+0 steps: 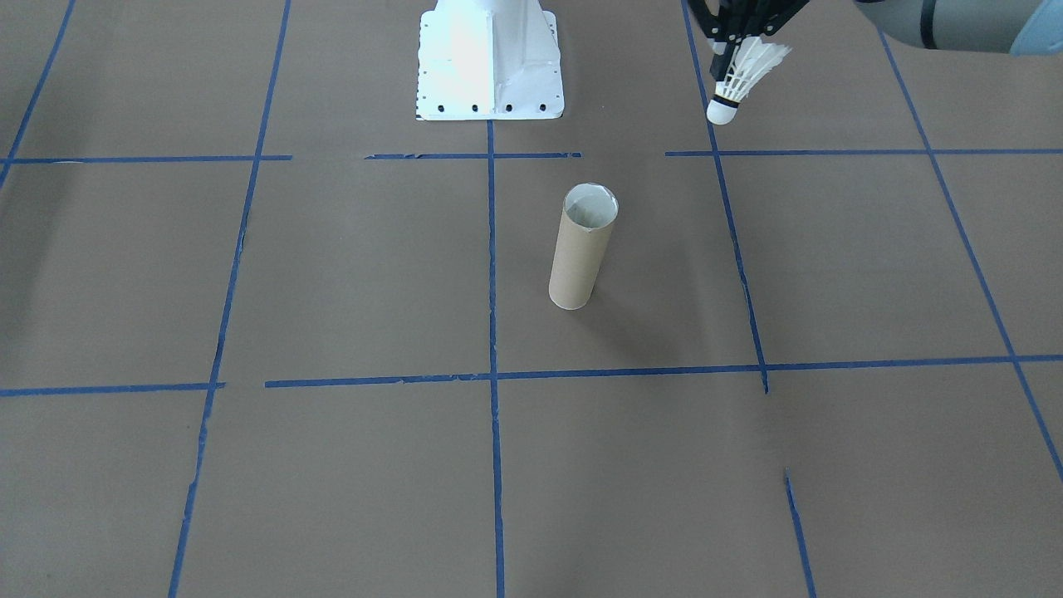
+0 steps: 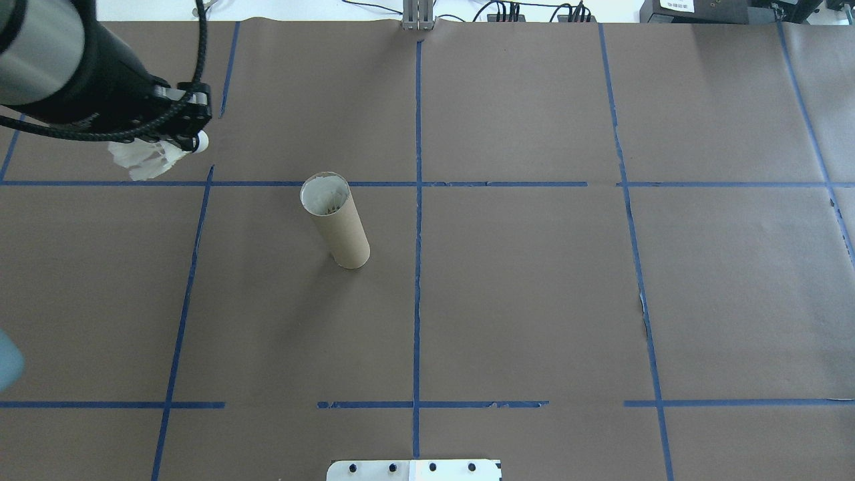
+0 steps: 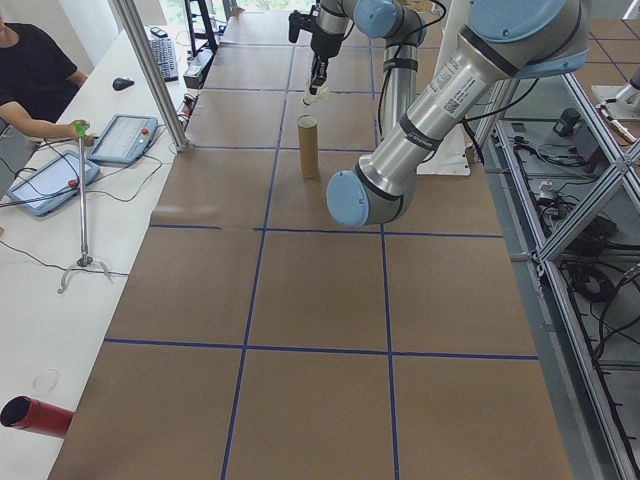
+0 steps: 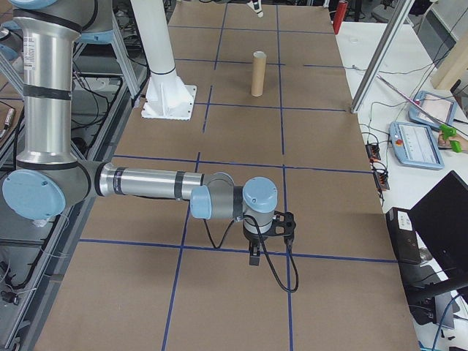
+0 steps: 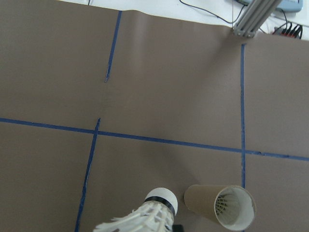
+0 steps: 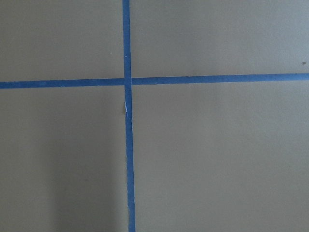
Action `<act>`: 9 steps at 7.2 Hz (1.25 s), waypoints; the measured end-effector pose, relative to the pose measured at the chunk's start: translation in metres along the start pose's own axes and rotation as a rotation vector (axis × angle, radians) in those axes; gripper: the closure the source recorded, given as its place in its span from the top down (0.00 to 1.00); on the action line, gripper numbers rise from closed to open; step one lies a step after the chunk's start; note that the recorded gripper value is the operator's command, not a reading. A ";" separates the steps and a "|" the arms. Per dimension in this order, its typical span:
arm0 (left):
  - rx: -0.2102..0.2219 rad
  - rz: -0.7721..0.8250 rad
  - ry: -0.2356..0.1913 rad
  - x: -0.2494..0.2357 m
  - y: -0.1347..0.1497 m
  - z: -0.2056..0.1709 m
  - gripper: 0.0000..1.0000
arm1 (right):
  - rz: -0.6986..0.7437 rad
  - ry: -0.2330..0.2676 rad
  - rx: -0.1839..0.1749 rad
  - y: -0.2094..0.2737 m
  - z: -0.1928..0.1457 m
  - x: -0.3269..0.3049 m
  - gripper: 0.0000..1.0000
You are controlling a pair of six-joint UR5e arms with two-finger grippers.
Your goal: Collect badminton balls into bucket
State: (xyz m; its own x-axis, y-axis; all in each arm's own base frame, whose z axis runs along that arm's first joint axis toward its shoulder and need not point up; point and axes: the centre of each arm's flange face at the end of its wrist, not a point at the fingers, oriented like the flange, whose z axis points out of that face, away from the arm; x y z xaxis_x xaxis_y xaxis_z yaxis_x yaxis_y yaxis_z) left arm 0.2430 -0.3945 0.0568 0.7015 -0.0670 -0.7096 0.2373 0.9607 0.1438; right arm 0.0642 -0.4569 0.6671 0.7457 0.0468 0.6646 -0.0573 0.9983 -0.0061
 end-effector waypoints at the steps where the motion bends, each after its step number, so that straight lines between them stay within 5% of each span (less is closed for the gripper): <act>1: -0.017 0.037 -0.042 0.028 0.007 0.012 0.00 | -0.001 0.000 0.000 0.000 0.000 0.000 1.00; 5: -0.052 0.261 -0.239 0.119 0.012 0.066 0.00 | 0.000 0.000 0.000 0.000 0.000 0.000 1.00; 9: -0.099 0.469 -0.319 0.141 -0.002 0.094 0.00 | -0.001 0.000 0.000 0.000 0.000 0.000 1.00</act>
State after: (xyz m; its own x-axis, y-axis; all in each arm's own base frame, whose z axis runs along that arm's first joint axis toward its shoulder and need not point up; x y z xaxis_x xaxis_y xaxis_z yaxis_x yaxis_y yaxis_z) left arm 0.4042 -0.4313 0.0214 0.8883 0.3089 -0.3399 -0.2014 0.9270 0.3163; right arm 0.0642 -0.4569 0.6669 0.7458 0.0459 0.6646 -0.0568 0.9984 -0.0052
